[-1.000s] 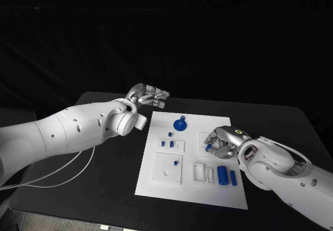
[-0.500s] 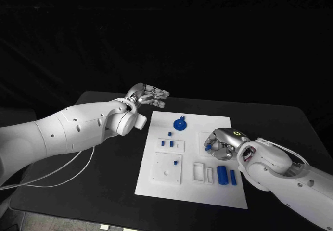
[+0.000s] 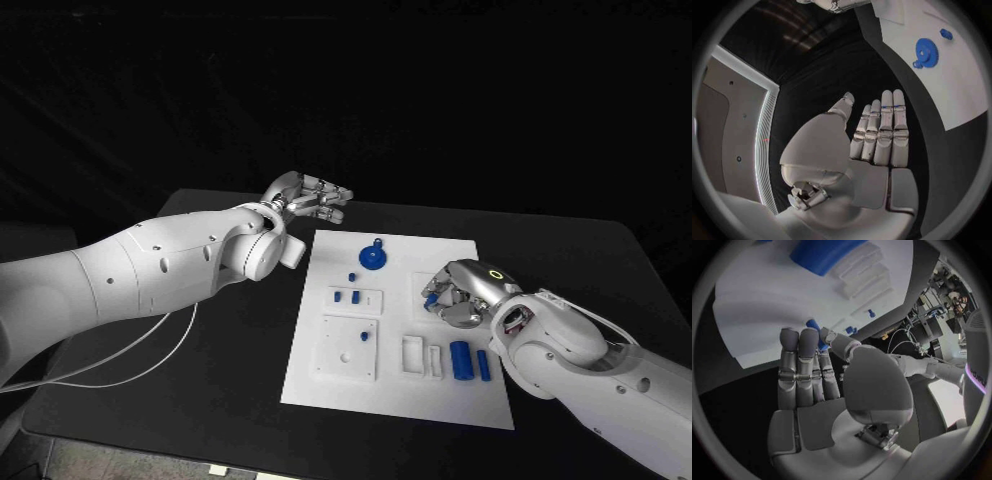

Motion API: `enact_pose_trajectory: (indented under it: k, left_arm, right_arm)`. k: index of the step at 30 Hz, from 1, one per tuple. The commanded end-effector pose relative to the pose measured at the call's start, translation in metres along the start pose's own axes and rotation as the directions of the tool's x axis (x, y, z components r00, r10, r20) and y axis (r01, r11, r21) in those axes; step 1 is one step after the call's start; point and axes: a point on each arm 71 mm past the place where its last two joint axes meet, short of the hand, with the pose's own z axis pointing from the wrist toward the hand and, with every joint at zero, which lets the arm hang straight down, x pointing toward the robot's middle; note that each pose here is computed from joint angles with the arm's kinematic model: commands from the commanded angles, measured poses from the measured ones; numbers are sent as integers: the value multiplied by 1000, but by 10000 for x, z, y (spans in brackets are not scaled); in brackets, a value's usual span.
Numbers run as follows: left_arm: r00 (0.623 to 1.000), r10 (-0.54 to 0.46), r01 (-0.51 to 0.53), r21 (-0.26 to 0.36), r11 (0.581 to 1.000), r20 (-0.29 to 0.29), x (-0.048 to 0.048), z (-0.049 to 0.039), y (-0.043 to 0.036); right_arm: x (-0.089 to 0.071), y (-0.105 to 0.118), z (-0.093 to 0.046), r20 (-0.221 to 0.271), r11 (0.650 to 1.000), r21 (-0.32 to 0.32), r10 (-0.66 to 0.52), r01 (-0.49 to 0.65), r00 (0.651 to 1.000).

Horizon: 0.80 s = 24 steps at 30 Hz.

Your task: Assemble the parts on the task board

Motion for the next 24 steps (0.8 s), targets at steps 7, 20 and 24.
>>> enact_pose_trajectory:
  k: [7,20,24]
  left_arm:
    - [1000,-1,1,9,1000,-15,23,7,-11]
    - [1000,-1,2,10,1000,-18,40,14,-15]
    - [1000,-2,2,11,1000,-19,47,20,-17]
  right_arm:
    - [-234,94,-4,120,998,-45,48,-43,992]
    - [-371,356,-2,125,987,-121,123,-108,985]
    - [-292,499,17,96,980,-153,139,-124,986]
